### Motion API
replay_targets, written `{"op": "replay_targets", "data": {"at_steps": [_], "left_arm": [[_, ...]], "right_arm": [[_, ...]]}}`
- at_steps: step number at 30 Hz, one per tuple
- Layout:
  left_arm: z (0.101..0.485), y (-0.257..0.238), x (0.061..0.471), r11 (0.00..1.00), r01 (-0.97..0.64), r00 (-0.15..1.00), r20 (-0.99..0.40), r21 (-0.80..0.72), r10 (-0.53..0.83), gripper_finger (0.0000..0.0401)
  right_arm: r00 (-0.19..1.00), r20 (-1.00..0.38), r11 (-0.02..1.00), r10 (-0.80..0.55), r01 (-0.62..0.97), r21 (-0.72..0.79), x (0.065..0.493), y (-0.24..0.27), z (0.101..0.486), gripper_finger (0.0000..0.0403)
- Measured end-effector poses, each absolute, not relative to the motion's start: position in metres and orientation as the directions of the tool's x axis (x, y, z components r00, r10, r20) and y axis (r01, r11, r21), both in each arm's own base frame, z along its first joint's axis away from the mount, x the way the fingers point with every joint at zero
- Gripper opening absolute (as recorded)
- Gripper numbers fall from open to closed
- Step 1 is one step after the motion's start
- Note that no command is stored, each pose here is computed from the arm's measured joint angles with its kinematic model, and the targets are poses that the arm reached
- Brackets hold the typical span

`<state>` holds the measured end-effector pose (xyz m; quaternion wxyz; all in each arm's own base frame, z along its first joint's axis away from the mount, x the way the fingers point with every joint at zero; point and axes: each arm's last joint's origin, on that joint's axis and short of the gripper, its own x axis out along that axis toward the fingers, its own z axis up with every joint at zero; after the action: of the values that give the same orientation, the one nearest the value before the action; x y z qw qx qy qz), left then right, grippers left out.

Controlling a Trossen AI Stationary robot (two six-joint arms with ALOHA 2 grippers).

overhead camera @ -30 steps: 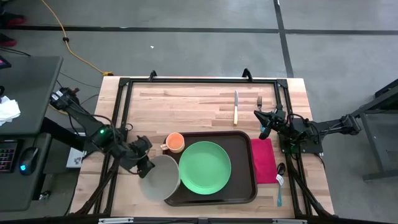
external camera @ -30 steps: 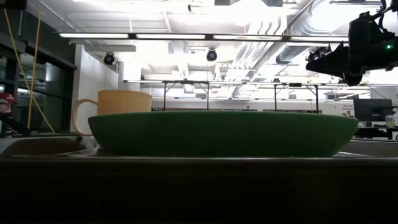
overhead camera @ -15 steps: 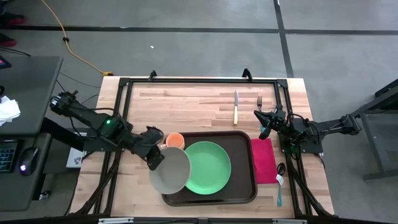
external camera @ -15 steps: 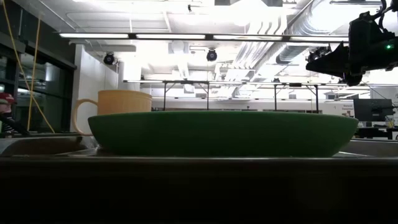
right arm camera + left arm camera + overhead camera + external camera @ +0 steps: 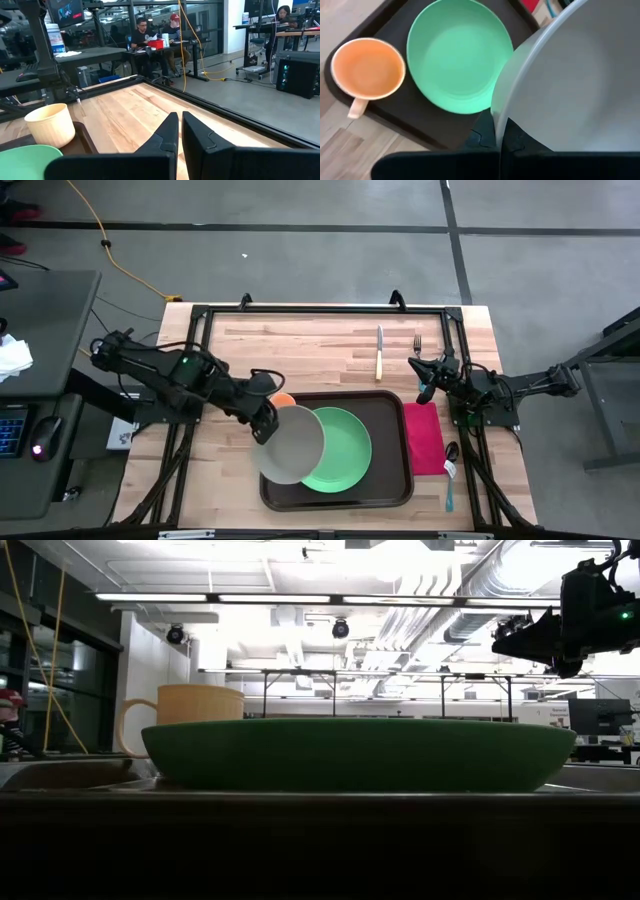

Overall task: Set up tray
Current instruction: Put the white bowl on the green plate on the brown serving tray

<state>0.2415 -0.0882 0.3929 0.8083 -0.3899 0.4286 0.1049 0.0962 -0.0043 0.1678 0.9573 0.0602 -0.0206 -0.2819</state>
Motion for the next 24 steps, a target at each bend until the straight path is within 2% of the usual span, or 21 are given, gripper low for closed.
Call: {"op": "replay_targets", "data": {"at_steps": [24], "left_arm": [[0.3930, -0.0917, 0.2503, 0.676, -0.506, 0.604, -0.779, -0.536, -0.166, 0.0016]], "right_arm": [[0.840, 0.006, 0.834, -0.542, 0.537, 0.126, 0.0961, -0.0043, 0.1678, 0.0000]]}}
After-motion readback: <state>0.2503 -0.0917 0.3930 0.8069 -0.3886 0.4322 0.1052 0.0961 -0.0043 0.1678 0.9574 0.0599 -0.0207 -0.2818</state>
